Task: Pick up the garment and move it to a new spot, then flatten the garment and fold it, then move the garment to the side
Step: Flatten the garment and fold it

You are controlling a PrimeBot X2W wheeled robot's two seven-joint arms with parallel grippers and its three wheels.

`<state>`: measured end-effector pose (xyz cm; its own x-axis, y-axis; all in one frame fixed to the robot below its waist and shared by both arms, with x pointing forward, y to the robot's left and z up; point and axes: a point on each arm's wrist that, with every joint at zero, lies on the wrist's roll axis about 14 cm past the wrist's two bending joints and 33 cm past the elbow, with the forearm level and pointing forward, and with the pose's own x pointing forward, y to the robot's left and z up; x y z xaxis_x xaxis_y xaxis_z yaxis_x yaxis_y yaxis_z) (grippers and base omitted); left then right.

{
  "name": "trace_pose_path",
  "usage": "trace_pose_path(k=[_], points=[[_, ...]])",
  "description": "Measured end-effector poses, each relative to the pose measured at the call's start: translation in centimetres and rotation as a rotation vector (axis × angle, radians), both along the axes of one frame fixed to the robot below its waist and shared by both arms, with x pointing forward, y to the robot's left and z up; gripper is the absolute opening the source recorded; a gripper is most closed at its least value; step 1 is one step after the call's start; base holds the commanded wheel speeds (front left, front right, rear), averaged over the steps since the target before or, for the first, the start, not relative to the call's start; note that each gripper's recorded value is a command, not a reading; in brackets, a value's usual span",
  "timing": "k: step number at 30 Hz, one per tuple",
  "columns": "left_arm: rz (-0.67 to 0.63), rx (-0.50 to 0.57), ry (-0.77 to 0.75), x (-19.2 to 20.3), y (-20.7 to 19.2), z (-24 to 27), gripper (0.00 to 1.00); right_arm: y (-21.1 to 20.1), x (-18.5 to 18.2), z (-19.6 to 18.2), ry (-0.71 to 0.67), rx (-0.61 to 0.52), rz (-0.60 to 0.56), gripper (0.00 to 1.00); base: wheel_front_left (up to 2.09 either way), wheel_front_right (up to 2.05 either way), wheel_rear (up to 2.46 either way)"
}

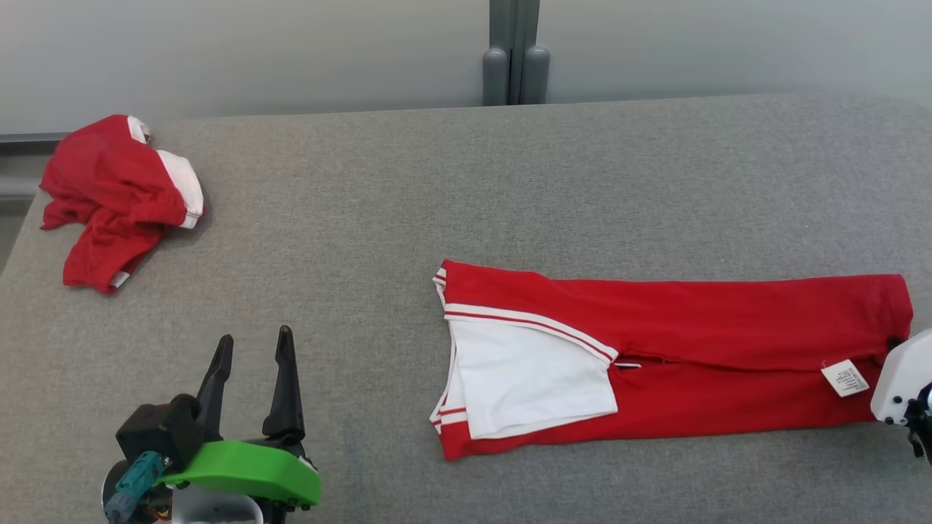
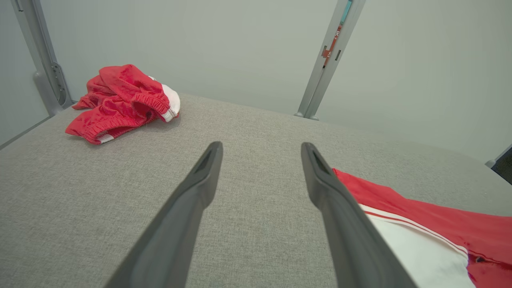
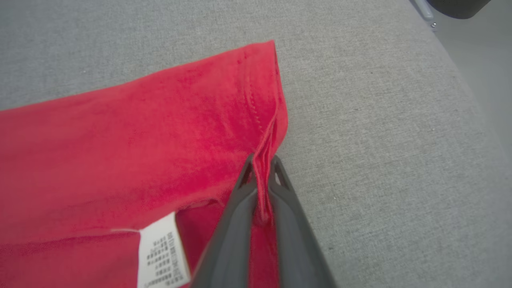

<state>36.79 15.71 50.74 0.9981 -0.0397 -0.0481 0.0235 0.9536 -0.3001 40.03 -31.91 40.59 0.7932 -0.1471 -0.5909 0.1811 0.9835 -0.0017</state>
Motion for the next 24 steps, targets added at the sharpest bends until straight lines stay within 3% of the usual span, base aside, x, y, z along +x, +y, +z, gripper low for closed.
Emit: trace_pose_path(k=[4, 9, 16, 24], points=[[-0.013, -0.001, 0.005, 0.2, -0.5, -0.2, 1.0, 0.0, 0.1, 0.7, -0.03, 0.05, -0.032, 0.0, 0.0, 0.0, 0.0], [-0.023, -0.001, 0.004, 0.3, -0.8, -0.2, 1.0, 3.6, 1.6, 2.9, -0.118, 0.188, 0.003, 0.0, 0.0, 0.0, 0.0], [-0.023, -0.007, -0.005, 0.2, -0.9, 0.0, 1.0, 9.7, 2.1, 6.7, -0.207, 0.235, 0.195, 0.0, 0.0, 0.0, 0.0], [-0.013, -0.013, -0.002, 0.0, -0.7, -0.1, 1.0, 19.6, 1.7, 8.9, -0.25, 0.382, 0.404, 0.0, 0.0, 0.0, 0.0]])
